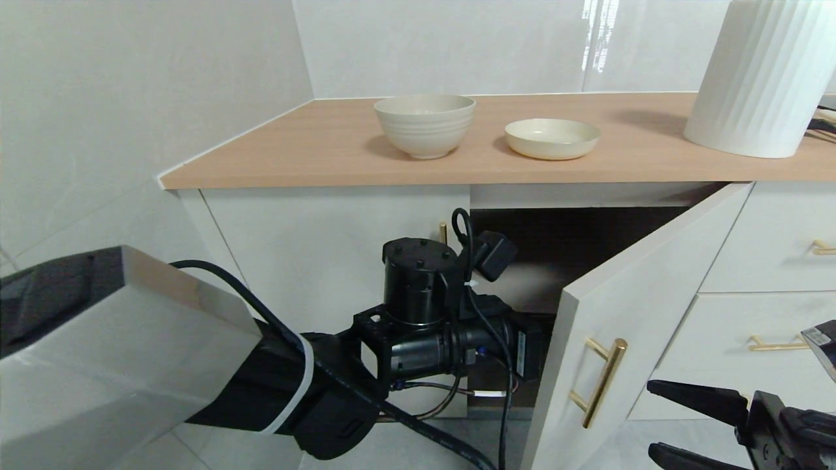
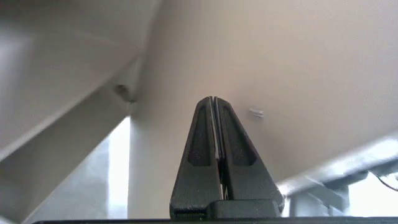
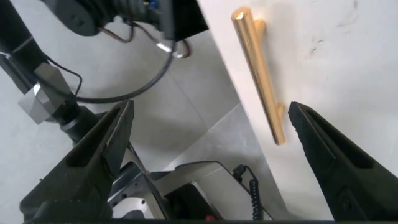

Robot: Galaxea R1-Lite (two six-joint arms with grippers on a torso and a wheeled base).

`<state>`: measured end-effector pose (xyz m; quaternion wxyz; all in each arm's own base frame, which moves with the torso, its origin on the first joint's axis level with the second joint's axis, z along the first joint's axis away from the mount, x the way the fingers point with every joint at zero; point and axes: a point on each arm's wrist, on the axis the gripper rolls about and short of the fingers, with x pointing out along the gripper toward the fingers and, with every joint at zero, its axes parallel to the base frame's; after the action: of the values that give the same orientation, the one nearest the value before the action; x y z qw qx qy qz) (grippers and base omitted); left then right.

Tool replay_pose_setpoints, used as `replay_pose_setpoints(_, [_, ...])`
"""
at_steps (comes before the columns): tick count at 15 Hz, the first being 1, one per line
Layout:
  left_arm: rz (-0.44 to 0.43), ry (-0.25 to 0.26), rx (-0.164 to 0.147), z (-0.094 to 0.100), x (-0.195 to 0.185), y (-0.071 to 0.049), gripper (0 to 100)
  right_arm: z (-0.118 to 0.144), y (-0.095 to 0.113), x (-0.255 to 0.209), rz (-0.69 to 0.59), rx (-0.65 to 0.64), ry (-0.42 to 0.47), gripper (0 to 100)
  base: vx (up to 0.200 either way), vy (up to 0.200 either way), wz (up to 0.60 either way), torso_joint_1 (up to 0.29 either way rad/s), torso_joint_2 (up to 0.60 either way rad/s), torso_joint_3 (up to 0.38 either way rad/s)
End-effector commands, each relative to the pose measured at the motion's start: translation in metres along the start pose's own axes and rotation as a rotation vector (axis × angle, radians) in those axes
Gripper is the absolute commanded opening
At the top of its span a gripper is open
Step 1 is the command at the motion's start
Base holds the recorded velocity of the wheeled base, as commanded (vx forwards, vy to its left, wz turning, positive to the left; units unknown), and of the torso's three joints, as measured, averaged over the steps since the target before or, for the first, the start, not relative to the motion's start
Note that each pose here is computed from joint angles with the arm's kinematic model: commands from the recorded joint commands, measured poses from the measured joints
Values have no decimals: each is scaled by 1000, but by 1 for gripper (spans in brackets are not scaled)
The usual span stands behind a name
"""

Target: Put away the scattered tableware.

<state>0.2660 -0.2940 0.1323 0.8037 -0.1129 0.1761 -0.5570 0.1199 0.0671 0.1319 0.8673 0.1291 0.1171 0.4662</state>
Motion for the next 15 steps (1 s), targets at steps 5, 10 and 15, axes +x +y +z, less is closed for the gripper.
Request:
replay_pose_setpoints(5, [24, -24, 7, 3, 7, -1, 0, 2, 3, -3, 5, -12, -18, 100, 0, 0, 0, 0, 0, 0])
replay_pose_setpoints(10, [24, -25, 9, 2, 9, -11, 0, 7, 7, -8, 11, -38, -58, 100, -40, 0, 0, 1, 0, 0])
replay_pose_setpoints(15, [13, -20, 6, -1, 12, -14, 0, 13, 7, -11, -3, -55, -92, 100, -80, 0, 0, 3, 0, 1])
